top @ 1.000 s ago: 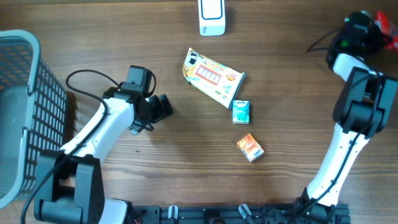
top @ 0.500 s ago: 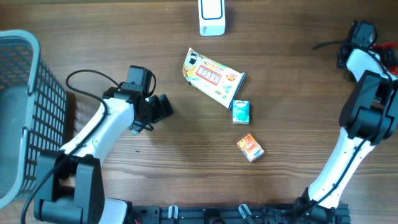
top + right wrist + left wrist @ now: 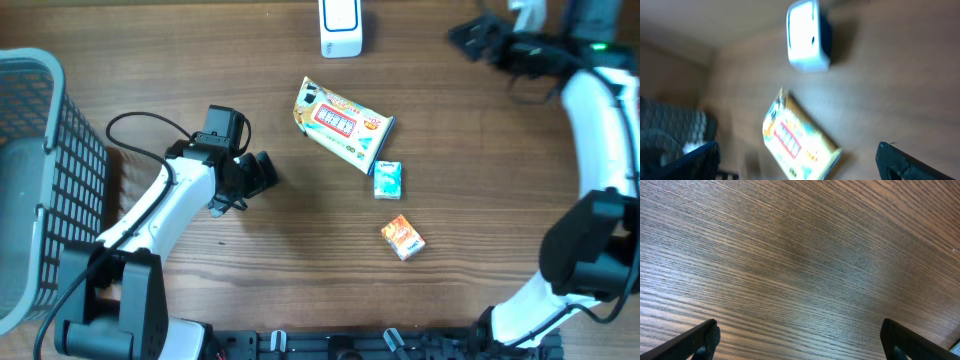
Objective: Scan the item barcode
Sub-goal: 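Move the red bag to the right table edge and release it, then reach the right gripper down and grasp the small teal box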
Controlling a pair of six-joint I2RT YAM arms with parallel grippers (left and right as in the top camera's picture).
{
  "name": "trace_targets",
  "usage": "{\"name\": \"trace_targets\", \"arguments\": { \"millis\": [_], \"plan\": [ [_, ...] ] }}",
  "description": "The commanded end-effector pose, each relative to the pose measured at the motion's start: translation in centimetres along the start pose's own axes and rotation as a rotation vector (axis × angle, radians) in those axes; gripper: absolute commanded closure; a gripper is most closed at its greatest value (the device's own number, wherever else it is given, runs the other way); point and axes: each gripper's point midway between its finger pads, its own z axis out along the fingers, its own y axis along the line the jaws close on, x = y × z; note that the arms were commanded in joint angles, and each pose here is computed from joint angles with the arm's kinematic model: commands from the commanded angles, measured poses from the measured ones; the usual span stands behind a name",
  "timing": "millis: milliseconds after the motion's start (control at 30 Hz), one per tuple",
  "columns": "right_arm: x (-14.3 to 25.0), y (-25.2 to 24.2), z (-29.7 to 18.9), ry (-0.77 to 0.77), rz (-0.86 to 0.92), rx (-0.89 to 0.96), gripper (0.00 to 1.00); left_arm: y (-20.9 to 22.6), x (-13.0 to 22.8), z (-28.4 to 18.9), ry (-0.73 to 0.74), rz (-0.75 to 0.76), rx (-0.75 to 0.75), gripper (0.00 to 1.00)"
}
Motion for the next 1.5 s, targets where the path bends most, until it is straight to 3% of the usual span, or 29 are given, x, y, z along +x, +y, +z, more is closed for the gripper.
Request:
{"name": "trace_targets", "arguments": {
  "millis": [0, 67, 200, 267, 300, 367, 433, 533, 567, 600, 633, 733, 800, 900, 1033, 1100, 1267, 1367, 1467],
  "plan": [
    [6.6, 0.1, 6.7, 0.165, -0.048, 0.126, 0.08, -0.1, -0.5, -0.4, -0.020, 0.002, 0.003, 0.00],
    [9.6, 1.7, 10.3, 0.219, -0.127, 0.151, 0.30, -0.1, -0.5, -0.4, -0.020, 0.002, 0.003, 0.00],
    [13.0, 2.2, 15.8, 0.220, -0.116, 0.322, 0.48, -0.1, -0.5, -0.4, -0.020, 0.002, 0.003, 0.00],
    [14.8, 2.3, 17.4, 0.250, -0.095, 0.326, 0.52, -0.1, -0.5, -0.4, -0.020, 0.002, 0.003, 0.00],
    [15.9, 2.0, 18.1, 0.279, -0.096, 0.332, 0.60, -0.1, -0.5, -0.4, -0.020, 0.002, 0.003, 0.00],
    [17.7, -0.5, 18.1, 0.323, -0.021, 0.441, 0.82, -0.1, -0.6, -0.4, -0.020, 0.002, 0.003, 0.00],
    [18.6, -2.7, 16.0, 0.341, 0.036, 0.603, 0.85, -0.1, -0.5, -0.4, -0.020, 0.002, 0.003, 0.00],
    [18.2, -2.8, 12.3, 0.368, 0.003, 0.718, 0.66, -0.1, -0.5, -0.4, -0.020, 0.002, 0.003, 0.00],
    [17.8, -1.6, 10.8, 0.386, -0.041, 0.705, 0.46, -0.1, -0.5, -0.4, -0.020, 0.002, 0.003, 0.00],
    [17.6, -0.6, 9.2, 0.397, -0.059, 0.702, 0.14, -0.1, -0.5, -0.4, -0.020, 0.002, 0.003, 0.00],
    [17.6, 0.0, 8.0, 0.408, -0.069, 0.703, 0.00, -0.1, -0.5, -0.4, -0.020, 0.002, 0.003, 0.00],
    [19.7, 1.1, 6.4, 0.508, -0.024, 0.668, 0.00, -0.1, -0.5, -0.4, -0.020, 0.002, 0.003, 0.00],
    [21.8, 0.5, 5.0, 0.553, 0.152, 0.730, 0.00, -0.1, -0.5, -0.4, -0.020, 0.002, 0.003, 0.00],
    [22.3, -1.7, 2.7, 0.447, 0.325, 0.934, 0.00, -0.1, -0.5, -0.4, -0.020, 0.002, 0.003, 0.00],
    [20.0, -1.3, -1.3, 0.325, 0.304, 0.948, 0.00, -0.1, -0.5, -0.4, -0.020, 0.002, 0.003, 0.00],
    [20.2, -3.3, -3.8, 0.297, 0.379, 0.969, 0.00, -0.1, -0.5, -0.4, -0.020, 0.002, 0.003, 0.00],
    [25.5, -3.7, 0.9, 0.456, 0.447, 0.370, 0.00, -0.1, -0.5, -0.4, -0.020, 0.002, 0.003, 0.00],
    [25.2, -3.4, 1.9, 0.433, 0.357, 0.282, 0.01, -0.1, -0.5, -0.4, -0.020, 0.002, 0.003, 0.00],
    [23.7, -3.4, 2.6, 0.378, 0.268, 0.251, 0.22, -0.1, -0.5, -0.4, -0.020, 0.002, 0.003, 0.00]
  ]
}}
